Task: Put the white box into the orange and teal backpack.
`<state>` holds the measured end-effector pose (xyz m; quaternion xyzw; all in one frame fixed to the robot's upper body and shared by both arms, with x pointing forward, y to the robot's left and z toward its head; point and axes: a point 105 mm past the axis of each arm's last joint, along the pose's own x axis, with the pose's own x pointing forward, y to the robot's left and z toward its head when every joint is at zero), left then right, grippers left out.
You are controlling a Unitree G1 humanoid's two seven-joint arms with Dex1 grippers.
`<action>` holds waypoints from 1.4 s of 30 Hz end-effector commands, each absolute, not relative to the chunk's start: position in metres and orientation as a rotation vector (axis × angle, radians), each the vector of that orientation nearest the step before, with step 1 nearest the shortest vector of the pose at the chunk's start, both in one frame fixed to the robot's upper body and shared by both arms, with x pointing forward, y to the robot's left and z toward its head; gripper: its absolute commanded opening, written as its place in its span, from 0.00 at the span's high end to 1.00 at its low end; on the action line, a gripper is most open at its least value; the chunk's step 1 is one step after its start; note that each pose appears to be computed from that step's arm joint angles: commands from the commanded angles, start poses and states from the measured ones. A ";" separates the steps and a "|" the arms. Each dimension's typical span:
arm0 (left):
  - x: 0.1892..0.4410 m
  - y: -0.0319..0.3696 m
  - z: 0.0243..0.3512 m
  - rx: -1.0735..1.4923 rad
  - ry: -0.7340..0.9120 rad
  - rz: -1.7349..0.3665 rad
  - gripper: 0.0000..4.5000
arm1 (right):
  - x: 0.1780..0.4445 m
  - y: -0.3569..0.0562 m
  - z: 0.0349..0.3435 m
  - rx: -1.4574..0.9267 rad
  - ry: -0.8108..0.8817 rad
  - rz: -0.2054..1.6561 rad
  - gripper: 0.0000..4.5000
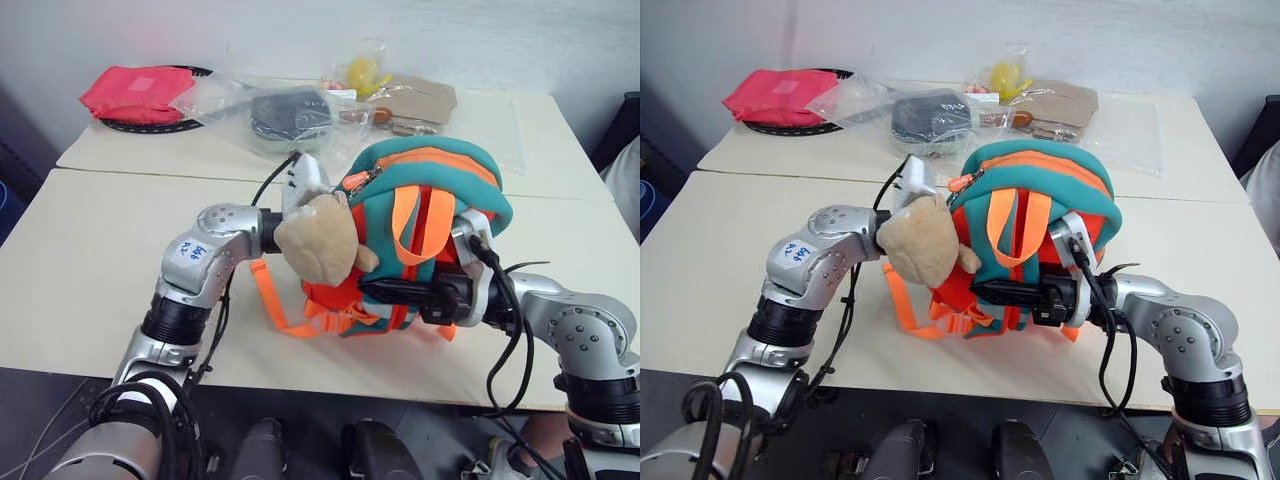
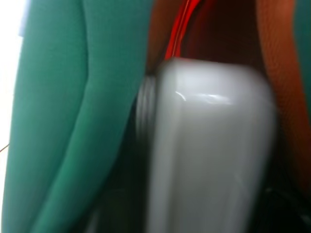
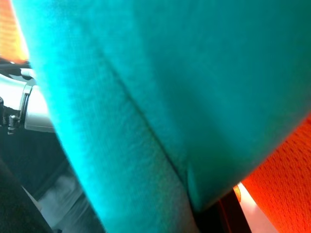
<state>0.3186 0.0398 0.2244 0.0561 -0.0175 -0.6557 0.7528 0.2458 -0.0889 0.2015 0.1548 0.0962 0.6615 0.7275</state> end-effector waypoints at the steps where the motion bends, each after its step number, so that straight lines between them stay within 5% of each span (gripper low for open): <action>1: 0.320 0.069 0.244 0.151 -0.144 -1.396 0.20 | 0.242 -0.088 0.207 0.317 0.164 1.460 1.00; 4: 0.312 0.101 0.256 0.172 -0.196 -1.416 0.02 | 0.243 -0.090 0.207 0.319 0.155 1.443 1.00; 11: 0.290 0.166 0.258 0.260 -0.055 -1.421 0.01 | 0.248 -0.095 0.204 0.304 0.152 1.412 1.00; 17: 0.258 0.135 0.270 0.214 -0.149 -1.470 0.01 | 0.252 -0.098 0.203 0.296 0.149 1.408 1.00; 25: 0.257 0.092 0.271 0.072 -0.222 -1.431 0.01 | 0.250 -0.095 0.200 0.295 0.183 1.451 1.00; 34: 0.248 0.102 0.284 0.042 -0.232 -1.491 0.50 | 0.255 -0.094 0.199 0.287 0.160 1.444 1.00; 38: 0.263 0.133 0.298 0.075 -0.234 -1.377 0.73 | 0.255 -0.095 0.196 0.291 0.157 1.430 1.00; 42: 0.288 0.164 0.295 0.129 -0.171 -1.219 0.73 | 0.254 -0.096 0.194 0.298 0.156 1.417 1.00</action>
